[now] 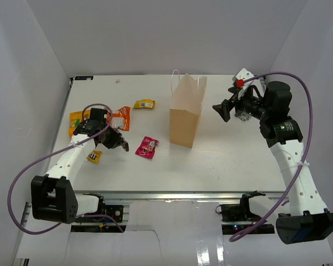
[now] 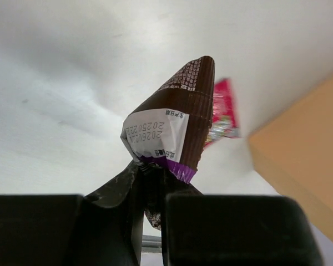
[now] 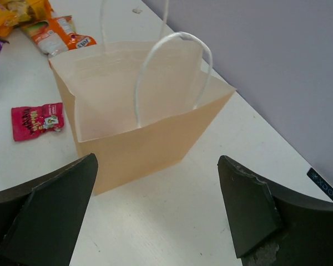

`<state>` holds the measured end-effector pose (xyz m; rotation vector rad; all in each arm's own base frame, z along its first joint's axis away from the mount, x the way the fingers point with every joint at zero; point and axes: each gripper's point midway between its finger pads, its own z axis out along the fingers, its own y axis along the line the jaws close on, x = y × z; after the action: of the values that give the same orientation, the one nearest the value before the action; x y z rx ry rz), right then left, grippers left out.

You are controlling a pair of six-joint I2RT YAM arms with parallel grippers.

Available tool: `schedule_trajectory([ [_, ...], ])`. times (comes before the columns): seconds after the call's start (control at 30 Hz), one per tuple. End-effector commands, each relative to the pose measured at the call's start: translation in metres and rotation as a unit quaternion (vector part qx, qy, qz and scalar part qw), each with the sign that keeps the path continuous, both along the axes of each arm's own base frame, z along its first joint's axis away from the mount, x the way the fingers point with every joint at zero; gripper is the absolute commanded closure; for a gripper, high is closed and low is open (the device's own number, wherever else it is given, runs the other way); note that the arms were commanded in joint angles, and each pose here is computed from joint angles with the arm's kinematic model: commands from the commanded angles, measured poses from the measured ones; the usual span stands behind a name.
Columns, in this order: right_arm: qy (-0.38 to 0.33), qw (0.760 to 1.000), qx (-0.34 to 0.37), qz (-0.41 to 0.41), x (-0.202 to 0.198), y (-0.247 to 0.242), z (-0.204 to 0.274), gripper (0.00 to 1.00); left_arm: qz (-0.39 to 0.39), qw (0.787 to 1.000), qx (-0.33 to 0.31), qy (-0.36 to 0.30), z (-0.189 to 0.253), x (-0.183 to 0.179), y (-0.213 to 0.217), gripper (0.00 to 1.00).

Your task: Place the snacks into the paper bag

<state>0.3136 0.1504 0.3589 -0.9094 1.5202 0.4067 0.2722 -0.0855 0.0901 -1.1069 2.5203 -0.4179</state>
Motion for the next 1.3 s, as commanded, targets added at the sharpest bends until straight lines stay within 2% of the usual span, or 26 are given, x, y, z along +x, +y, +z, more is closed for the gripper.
schedule_trajectory([
  [0.0,0.016,0.999,0.012,-0.041,0.005,-0.024,-0.007,0.05,-0.073,0.985,-0.016,-0.156,0.09,0.04,-0.019,0.89],
  [0.07,0.044,0.997,0.017,-0.063,0.009,-0.036,-0.026,0.05,-0.132,0.957,-0.045,-0.253,0.146,0.054,-0.041,0.89],
  [0.17,0.084,0.991,0.023,-0.1,0.017,-0.055,-0.053,0.05,-0.19,0.914,-0.062,-0.352,0.206,0.064,-0.069,0.9],
  [0.2,0.096,0.988,0.027,-0.119,0.022,-0.067,-0.06,0.05,-0.217,0.889,-0.073,-0.396,0.238,0.065,-0.086,0.91],
  [0.27,0.116,0.984,0.03,-0.13,0.024,-0.074,-0.075,0.05,-0.256,0.866,-0.078,-0.423,0.259,0.065,-0.109,0.92],
  [0.3,0.125,0.982,0.032,-0.14,0.027,-0.081,-0.08,0.05,-0.275,0.845,-0.085,-0.451,0.286,0.064,-0.12,0.93],
  [0.37,0.135,0.98,0.033,-0.144,0.028,-0.085,-0.087,0.05,-0.311,0.818,-0.088,-0.477,0.306,0.061,-0.145,0.94],
  [0.4,0.141,0.978,0.033,-0.149,0.03,-0.088,-0.092,0.05,-0.321,0.814,-0.086,-0.477,0.306,0.068,-0.156,0.94],
  [0.43,0.143,0.978,0.033,-0.15,0.031,-0.089,-0.094,0.05,-0.327,0.798,-0.085,-0.498,0.328,0.068,-0.163,0.94],
  [0.6,0.155,0.974,0.033,-0.16,0.034,-0.096,-0.103,0.05,-0.377,0.754,-0.058,-0.535,0.352,0.068,-0.214,0.94],
  [0.7,0.161,0.972,0.034,-0.168,0.036,-0.102,-0.108,0.05,-0.389,0.751,-0.047,-0.531,0.345,0.077,-0.235,0.91],
  [0.83,0.18,0.964,0.041,-0.192,0.041,-0.113,-0.117,0.05,-0.394,0.761,-0.023,-0.515,0.32,0.094,-0.251,0.86],
  [0.87,0.191,0.957,0.047,-0.216,0.043,-0.118,-0.119,0.05,-0.391,0.769,-0.014,-0.506,0.31,0.101,-0.254,0.82],
  [0.9,0.206,0.95,0.05,-0.23,0.047,-0.123,-0.126,0.05,-0.39,0.77,-0.012,-0.505,0.307,0.104,-0.256,0.71],
  [1.0,0.24,0.928,0.051,-0.281,0.056,-0.14,-0.14,0.05,-0.39,0.775,-0.006,-0.498,0.301,0.111,-0.264,0.53],
  [1.13,0.265,0.91,0.041,-0.316,0.067,-0.154,-0.153,0.05,-0.398,0.772,-0.008,-0.496,0.301,0.114,-0.272,0.4],
  [1.27,0.3,0.891,0.028,-0.339,0.082,-0.166,-0.173,0.05,-0.402,0.768,-0.012,-0.499,0.306,0.112,-0.276,0.38],
])
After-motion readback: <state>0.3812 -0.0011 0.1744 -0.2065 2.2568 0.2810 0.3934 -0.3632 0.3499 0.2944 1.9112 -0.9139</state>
